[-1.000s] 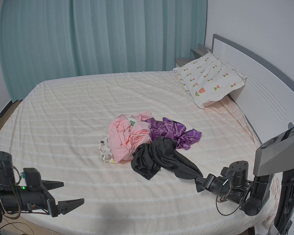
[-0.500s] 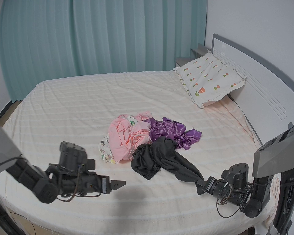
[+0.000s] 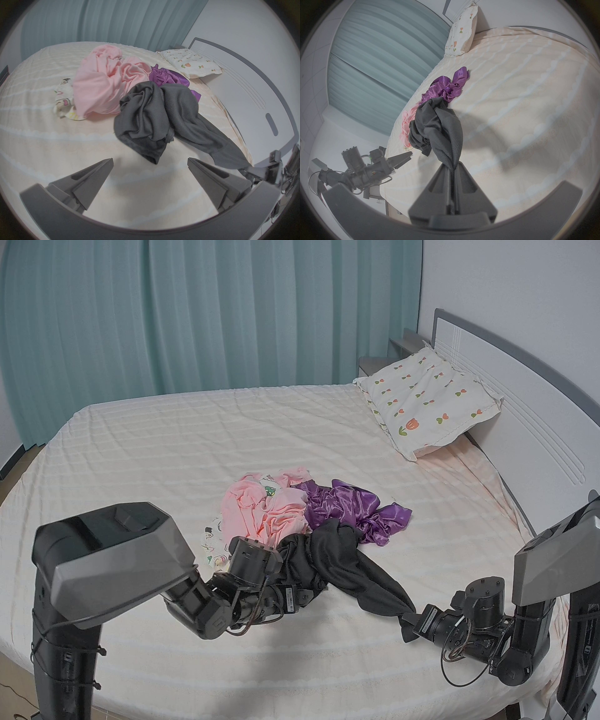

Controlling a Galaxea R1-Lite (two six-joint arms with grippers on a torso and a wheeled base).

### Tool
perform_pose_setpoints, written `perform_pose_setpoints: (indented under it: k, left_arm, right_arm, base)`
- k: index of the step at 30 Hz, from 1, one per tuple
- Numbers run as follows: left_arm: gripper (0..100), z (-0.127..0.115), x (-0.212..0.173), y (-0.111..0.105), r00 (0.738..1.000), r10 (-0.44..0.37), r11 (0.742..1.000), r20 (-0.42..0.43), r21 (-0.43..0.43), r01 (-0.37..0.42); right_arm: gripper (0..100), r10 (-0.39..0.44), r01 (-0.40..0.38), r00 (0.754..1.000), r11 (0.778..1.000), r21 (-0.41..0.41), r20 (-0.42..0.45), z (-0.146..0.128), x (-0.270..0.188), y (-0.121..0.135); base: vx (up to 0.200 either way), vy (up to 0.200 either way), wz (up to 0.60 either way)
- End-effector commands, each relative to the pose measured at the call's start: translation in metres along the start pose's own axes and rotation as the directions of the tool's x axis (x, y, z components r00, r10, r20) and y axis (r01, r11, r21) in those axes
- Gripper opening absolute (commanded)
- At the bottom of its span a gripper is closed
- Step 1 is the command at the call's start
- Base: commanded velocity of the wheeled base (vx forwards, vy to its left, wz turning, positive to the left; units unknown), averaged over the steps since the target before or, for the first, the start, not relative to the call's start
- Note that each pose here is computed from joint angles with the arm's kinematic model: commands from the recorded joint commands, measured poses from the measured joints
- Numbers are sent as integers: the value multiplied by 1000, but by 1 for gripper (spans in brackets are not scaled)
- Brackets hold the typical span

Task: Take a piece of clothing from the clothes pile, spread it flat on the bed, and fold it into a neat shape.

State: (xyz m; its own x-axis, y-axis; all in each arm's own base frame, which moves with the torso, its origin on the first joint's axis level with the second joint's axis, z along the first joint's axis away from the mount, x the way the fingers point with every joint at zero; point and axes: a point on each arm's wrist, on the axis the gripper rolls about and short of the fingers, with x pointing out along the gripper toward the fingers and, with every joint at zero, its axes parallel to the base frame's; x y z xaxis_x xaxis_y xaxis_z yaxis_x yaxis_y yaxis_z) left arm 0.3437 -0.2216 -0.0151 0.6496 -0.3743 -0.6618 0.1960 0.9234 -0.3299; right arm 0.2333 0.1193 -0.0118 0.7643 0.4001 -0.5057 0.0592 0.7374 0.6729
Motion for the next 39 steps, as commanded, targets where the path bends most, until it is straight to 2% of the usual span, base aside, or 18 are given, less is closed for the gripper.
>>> perform_pose_setpoints:
  k: [1, 7, 9, 15, 16, 24, 27, 29, 31, 32, 35, 36, 38, 39]
  left_arm:
    - [100, -11, 30, -6, 999, 26, 1000, -38, 14, -25]
    - [100, -14, 44, -10, 999, 31, 999, -44, 21, -31]
    - [100, -12, 52, -11, 998, 66, 998, -12, 21, -66]
    - [100, -1, 56, -17, 998, 54, 998, 32, -34, -53]
    - [0, 0, 56, -18, 998, 55, 998, 36, -38, -54]
    - [0, -3, 55, -12, 995, 100, 994, 24, -46, -99]
    - [0, -4, 50, -10, 994, 111, 990, 10, -89, -109]
    - [0, 6, 38, -13, 994, 103, 987, 32, -131, -98]
    - [0, 6, 38, -13, 994, 103, 987, 32, -131, -98]
    - [0, 31, 6, -13, 993, 82, 977, 87, -204, -63]
    - [0, 53, -30, -19, 987, 53, 966, 154, -260, -12]
    - [0, 62, -45, -23, 982, 40, 961, 186, -275, 13]
    - [0, 75, -66, -29, 973, 16, 956, 232, -289, 53]
    - [0, 92, -96, -37, 954, -19, 948, 300, -298, 113]
  right_arm:
    - [0, 8, -8, 1000, 1000, 1, 6, 1, 1, 1]
    - [0, 12, -12, 1000, 1000, 1, 7, 1, 2, 2]
    - [0, 16, -16, 1000, 1000, -4, 4, -1, 2, 3]
    - [0, 17, -17, 1000, 1000, -6, -1, -2, 2, 3]
    - [0, 19, -19, 1000, 1000, -6, 0, -1, 2, 4]
    - [0, 19, -19, 1000, 1000, -5, -1, -2, 1, 4]
    - [0, 23, -23, 1000, 1000, -5, 2, -1, 1, 5]
    - [0, 28, -28, 1000, 1000, -3, 8, 0, 0, 6]
    - [0, 28, -28, 1000, 1000, -3, 8, 0, 0, 6]
    - [0, 71, -71, 996, 997, -5, 48, 9, -4, 15]
    - [0, 148, -150, 972, 989, -1, 183, 37, -9, 34]
    - [0, 178, -181, 957, 983, -7, 230, 49, -12, 40]
    - [0, 220, -224, 935, 974, -19, 276, 61, -16, 49]
    - [0, 271, -270, 906, 962, -50, 324, 73, -21, 61]
  base:
    - [0, 0, 0]
    - [0, 0, 0]
    - [0, 0, 0]
    - [0, 0, 0]
    - [0, 0, 0]
    - [0, 0, 0]
    - [0, 0, 0]
    - [0, 0, 0]
    - [0, 0, 0]
    - [0, 0, 0]
    - [0, 0, 0]
    - [0, 0, 0]
    - [0, 0, 0]
    - [0, 0, 0]
